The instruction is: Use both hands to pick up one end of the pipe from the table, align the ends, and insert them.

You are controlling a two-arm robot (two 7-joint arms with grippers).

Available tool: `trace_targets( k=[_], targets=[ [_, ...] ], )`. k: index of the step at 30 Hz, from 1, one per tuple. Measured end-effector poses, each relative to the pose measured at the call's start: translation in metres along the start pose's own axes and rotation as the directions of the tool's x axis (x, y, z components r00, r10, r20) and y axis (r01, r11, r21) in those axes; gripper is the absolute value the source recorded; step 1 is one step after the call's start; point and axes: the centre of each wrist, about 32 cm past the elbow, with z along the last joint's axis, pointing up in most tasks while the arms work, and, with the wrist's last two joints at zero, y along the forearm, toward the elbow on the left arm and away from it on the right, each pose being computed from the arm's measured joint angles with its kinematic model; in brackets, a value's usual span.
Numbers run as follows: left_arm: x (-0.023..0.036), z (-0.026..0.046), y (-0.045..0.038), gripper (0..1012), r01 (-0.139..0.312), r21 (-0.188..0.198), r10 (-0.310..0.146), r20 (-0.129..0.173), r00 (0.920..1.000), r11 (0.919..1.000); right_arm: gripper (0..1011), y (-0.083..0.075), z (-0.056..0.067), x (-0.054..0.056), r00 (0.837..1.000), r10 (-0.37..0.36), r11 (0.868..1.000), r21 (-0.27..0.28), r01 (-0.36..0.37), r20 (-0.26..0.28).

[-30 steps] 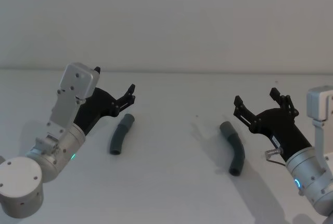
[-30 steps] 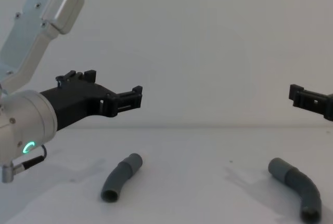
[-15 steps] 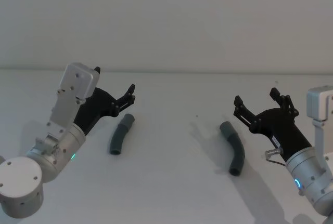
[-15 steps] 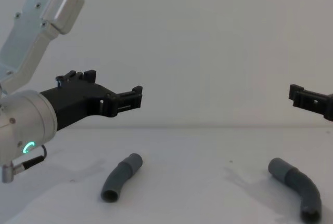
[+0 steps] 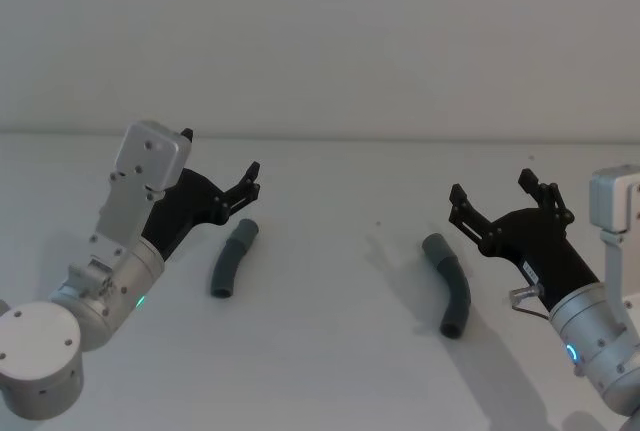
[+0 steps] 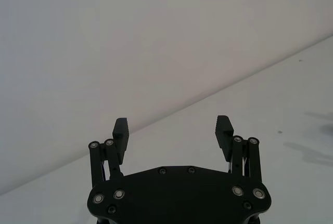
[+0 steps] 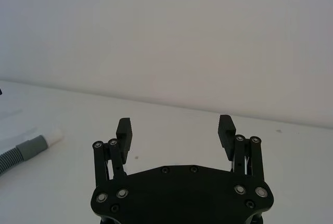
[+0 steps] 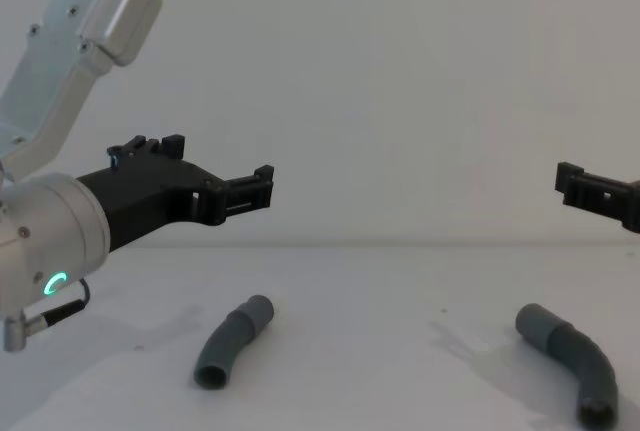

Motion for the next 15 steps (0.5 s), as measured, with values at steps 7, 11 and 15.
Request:
trace_targets(
  k=[7,11,15],
  targets=[
    [0.0001,0.0006,0.0001,1001,0.002,0.005,-0.002,0.000,1.0000,1.0000,1002,0.0000,0.0000,0.0000,1.000,0.000,1.000,0.000,0.000,0.000],
    [0.0006,0.0031,0.0006,1001,0.012,0.025,-0.012,0.002,0.9999,0.9996,1002,0.0000,0.0000,0.0000,1.000,0.000,1.000,0.000,0.000,0.000],
    [0.0012,0.0075,0.0018,1001,0.030,0.065,-0.030,-0.004,0.9995,0.9974,1002,0.0000,0.0000,0.0000,1.000,0.000,1.000,0.000,0.000,0.000]
  ],
)
